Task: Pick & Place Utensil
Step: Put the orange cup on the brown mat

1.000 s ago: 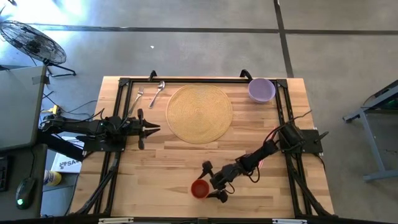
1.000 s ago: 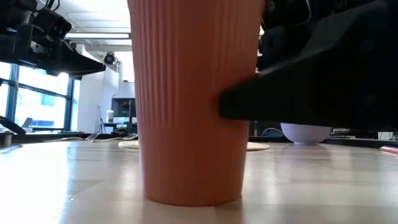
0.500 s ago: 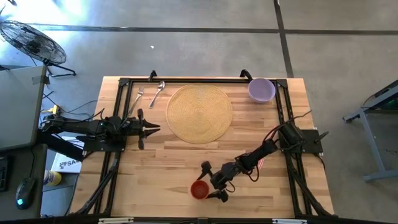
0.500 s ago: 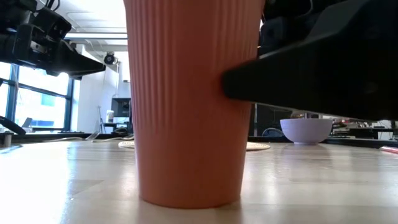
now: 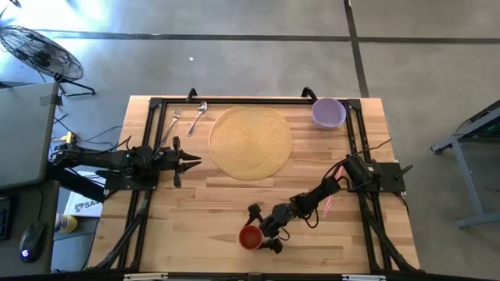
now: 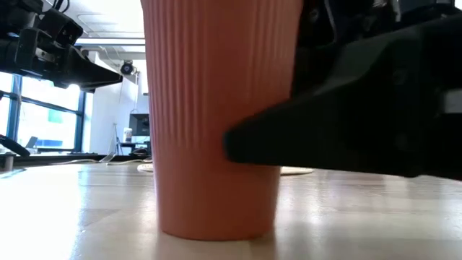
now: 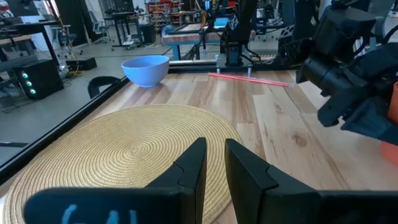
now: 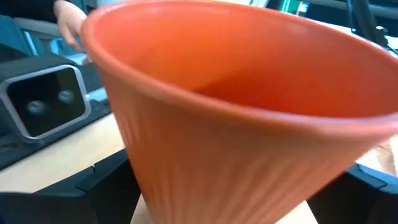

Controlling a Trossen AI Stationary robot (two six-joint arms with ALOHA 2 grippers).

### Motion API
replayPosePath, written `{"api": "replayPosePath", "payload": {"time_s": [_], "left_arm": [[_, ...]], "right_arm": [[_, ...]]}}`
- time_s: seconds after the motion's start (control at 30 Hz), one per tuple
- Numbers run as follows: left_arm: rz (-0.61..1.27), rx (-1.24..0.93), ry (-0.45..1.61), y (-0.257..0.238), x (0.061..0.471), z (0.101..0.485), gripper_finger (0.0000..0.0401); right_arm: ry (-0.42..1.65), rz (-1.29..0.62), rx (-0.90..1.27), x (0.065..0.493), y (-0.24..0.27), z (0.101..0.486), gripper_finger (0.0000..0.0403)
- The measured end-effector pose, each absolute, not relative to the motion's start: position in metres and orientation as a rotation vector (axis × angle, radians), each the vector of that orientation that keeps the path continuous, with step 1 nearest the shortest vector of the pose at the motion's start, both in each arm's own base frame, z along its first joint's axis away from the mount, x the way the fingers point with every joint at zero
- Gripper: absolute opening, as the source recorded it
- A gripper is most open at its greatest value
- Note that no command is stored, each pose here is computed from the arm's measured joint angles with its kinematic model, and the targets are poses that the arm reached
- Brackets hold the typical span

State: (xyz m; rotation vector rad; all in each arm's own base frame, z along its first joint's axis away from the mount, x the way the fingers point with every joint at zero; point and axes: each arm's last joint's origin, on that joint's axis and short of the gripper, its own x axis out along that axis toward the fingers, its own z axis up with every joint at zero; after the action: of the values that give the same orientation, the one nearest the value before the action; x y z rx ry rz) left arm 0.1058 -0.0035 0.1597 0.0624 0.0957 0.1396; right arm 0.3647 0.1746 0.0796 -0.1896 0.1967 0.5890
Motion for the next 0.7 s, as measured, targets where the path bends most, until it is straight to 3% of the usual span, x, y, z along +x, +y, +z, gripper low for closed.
{"api": "replayPosePath", "payload": {"time_s": [0.2, 0.47, 0.7], "left_arm": [[0.14, 0.063, 0.096, -0.004, 0.106, 0.16, 0.0056], [0.14, 0.063, 0.096, -0.004, 0.106, 0.16, 0.0056], [0.14, 0.063, 0.096, -0.004, 0.106, 0.16, 0.0056]], "right_arm": [[0.188, 0.583, -0.191, 0.365, 0.175, 0.081, 0.0358], [0.189, 0.575, -0.192, 0.365, 0.175, 0.081, 0.0308], [0.164, 0.484, -0.199, 0.362, 0.168, 0.098, 0.03]]}}
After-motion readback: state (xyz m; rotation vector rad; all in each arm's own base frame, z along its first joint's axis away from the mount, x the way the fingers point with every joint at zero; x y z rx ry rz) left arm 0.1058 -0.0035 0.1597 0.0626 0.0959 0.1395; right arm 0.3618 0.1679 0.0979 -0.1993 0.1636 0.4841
